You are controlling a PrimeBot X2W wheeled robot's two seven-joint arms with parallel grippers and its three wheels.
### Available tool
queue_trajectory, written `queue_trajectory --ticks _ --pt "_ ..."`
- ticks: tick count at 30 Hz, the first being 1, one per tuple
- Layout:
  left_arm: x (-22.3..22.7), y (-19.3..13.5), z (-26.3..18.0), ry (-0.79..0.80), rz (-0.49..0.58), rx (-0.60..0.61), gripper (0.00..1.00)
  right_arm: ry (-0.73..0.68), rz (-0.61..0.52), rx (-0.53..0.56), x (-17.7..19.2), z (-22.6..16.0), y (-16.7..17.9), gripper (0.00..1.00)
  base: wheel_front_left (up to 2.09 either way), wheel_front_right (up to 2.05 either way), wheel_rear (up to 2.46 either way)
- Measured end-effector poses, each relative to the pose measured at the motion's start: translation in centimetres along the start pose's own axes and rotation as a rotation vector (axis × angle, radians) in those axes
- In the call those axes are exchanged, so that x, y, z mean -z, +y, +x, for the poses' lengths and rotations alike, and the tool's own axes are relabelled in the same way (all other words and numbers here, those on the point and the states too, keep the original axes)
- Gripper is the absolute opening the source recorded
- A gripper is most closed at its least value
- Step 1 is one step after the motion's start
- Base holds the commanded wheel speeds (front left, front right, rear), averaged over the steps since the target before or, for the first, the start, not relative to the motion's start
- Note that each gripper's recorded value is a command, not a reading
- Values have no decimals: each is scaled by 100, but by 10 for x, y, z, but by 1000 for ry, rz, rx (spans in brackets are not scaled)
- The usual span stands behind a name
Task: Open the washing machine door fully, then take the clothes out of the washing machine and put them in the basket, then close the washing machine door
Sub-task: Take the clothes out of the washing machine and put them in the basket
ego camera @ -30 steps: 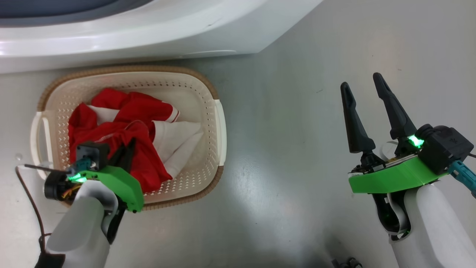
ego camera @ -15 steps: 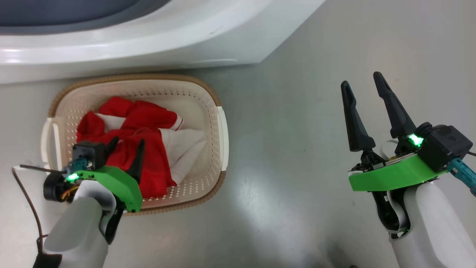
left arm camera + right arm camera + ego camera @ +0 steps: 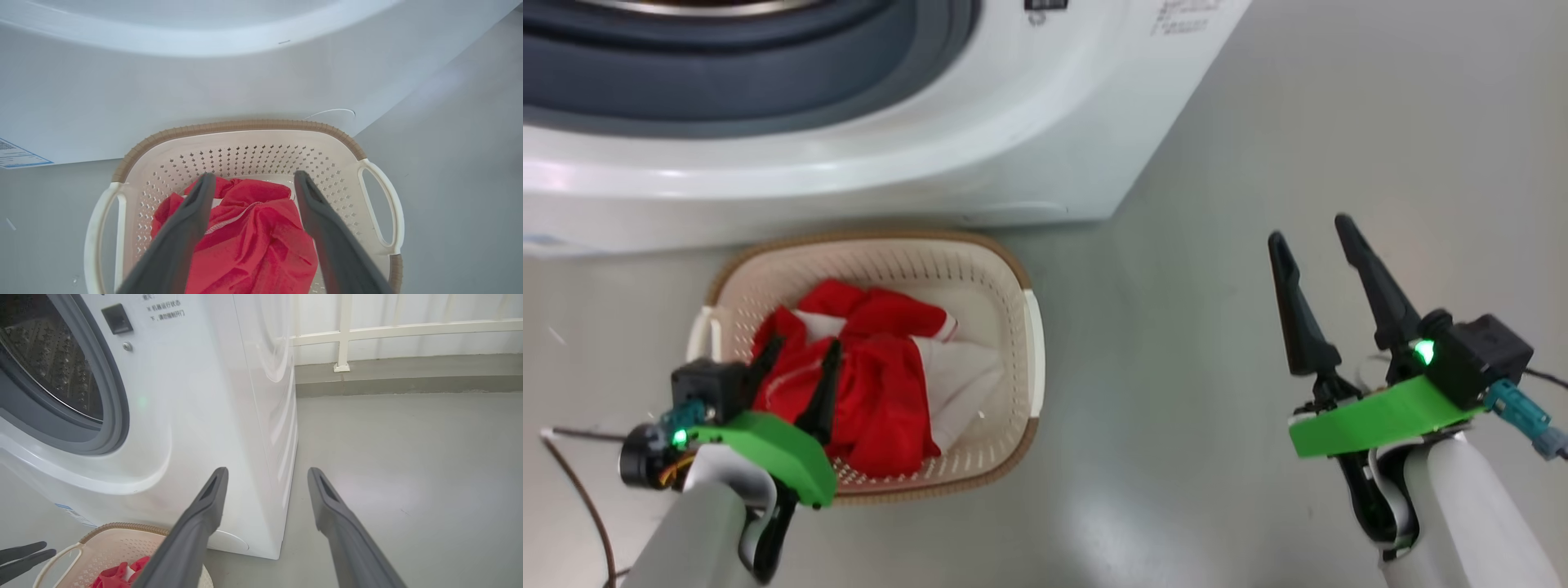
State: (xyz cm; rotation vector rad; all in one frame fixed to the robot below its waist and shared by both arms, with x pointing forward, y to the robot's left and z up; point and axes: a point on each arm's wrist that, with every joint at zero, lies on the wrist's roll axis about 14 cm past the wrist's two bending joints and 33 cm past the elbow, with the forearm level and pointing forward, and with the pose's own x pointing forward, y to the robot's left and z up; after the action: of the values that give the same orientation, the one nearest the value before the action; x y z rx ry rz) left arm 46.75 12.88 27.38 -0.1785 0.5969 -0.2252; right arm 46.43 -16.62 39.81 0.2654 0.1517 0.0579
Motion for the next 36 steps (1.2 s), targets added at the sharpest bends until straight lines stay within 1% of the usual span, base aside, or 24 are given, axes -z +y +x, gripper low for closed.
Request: queue_trajectory --ticks 14,22,27,30,36 --pt "-72 0 -69 -263 51 -52 100 -60 -8 -16 -34 -45 11 100 0 0 0" --pt "-110 -2 -113 -425 75 -79 100 -105 -26 -9 -53 -72 8 100 0 0 0" --pt "-122 -1 -132 -485 80 -93 100 -122 -20 -6 -59 -82 8 100 0 0 0" --pt "-129 -2 -143 -520 101 -96 100 -141 -21 -5 -65 -86 8 100 0 0 0" --pt "-140 -2 -164 -580 121 -108 100 -146 -19 12 -66 -100 3 100 0 0 0"
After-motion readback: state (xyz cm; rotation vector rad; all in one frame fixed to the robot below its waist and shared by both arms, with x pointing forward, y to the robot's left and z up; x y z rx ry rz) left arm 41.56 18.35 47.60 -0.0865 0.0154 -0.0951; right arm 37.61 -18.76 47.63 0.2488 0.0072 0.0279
